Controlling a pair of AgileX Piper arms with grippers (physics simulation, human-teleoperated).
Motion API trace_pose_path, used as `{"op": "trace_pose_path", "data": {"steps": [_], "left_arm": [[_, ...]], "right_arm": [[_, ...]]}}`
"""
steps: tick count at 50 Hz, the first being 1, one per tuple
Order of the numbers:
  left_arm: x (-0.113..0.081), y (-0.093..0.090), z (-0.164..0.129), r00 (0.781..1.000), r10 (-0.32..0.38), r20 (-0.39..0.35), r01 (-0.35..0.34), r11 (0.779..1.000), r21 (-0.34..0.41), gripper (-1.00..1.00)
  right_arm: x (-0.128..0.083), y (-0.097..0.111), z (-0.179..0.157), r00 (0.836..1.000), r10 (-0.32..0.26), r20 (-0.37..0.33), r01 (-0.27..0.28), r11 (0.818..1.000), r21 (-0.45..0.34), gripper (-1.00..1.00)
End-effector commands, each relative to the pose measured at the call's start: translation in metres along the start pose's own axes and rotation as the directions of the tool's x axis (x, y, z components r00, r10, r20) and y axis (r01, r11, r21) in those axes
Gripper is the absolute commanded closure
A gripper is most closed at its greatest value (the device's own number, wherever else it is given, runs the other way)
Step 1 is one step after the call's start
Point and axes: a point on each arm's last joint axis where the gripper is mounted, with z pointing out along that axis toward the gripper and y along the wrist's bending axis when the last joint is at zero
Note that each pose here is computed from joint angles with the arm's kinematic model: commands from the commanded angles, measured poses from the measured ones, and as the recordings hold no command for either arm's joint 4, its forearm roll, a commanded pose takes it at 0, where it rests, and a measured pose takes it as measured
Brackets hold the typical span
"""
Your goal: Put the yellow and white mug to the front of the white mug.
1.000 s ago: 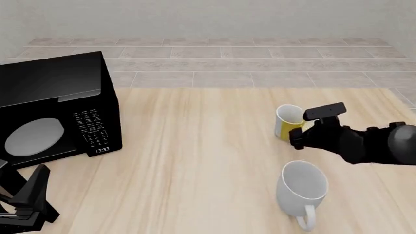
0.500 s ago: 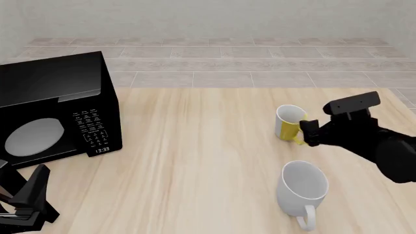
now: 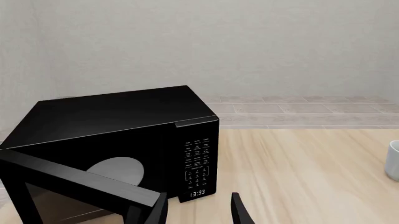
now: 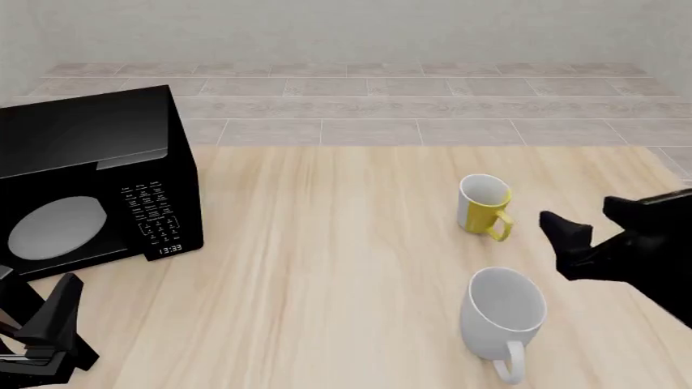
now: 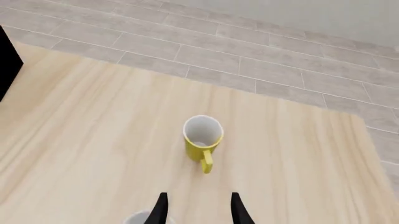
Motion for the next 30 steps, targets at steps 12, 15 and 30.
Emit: {"op": "trace_pose_path", "data": {"steps": [12, 15, 30], "left_arm": [[0.000, 0.000, 0.000, 1.000, 0.000, 0.000, 0.000, 1.000, 0.000, -1.00], [0.000, 0.000, 0.000, 1.000, 0.000, 0.000, 0.000, 1.000, 0.000, -1.00], [0.000, 0.000, 0.000, 1.000, 0.000, 0.000, 0.000, 1.000, 0.000, -1.00]], "right_arm": [[0.033, 0.007, -0.063, 0.994, 0.048, 0.099, -0.046, 0.999, -0.026, -1.00], [0.034, 0.008, -0.071, 0.991, 0.060, 0.118, -0.055, 0.998, -0.038, -1.00], [0.046, 0.007, -0.102, 0.977, 0.083, 0.195, -0.081, 0.997, -0.018, -1.00]]}}
